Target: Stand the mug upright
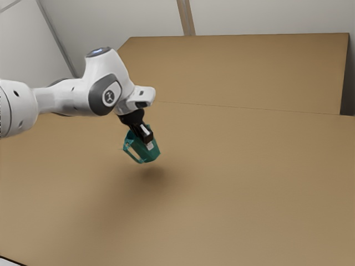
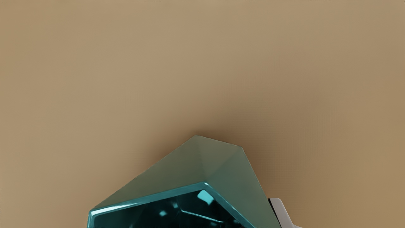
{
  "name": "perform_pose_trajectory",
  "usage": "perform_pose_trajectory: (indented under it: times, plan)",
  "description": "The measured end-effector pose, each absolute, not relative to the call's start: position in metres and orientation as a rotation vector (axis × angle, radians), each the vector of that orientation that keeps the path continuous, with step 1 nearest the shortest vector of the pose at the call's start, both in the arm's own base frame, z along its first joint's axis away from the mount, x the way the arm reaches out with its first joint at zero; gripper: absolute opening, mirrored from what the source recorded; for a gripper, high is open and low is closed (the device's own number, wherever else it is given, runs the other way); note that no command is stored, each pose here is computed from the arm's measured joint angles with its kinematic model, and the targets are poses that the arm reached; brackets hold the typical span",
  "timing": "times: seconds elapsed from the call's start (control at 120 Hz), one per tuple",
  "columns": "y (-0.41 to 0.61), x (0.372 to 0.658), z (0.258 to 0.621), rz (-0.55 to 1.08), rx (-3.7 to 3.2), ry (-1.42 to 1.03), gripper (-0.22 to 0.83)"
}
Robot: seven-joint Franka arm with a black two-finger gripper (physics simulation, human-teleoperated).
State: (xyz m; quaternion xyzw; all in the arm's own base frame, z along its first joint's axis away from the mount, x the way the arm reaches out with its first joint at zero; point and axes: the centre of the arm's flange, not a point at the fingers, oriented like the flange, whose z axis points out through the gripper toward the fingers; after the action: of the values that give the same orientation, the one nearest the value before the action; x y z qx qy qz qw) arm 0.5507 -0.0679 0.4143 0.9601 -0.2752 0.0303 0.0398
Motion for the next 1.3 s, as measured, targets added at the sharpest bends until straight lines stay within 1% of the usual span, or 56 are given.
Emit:
perform_pose_trajectory:
  times: [0.117,0.208,0.333,0.658,1.058,1.3]
  plan:
    - [-0.086,0.549,0.41,0.118,2.969,-0.945,-0.17]
    - [-0.087,0.55,0.406,0.144,2.997,-0.98,-0.17]
    - [-0.071,0.552,0.402,0.173,3.04,-0.969,-0.17]
    - [-0.027,0.548,0.391,0.161,3.13,-0.91,-0.17]
    - [-0.056,0.542,0.368,0.118,3.124,-0.975,-0.17]
    - [-0.049,0.543,0.362,0.111,3.137,-0.936,-0.17]
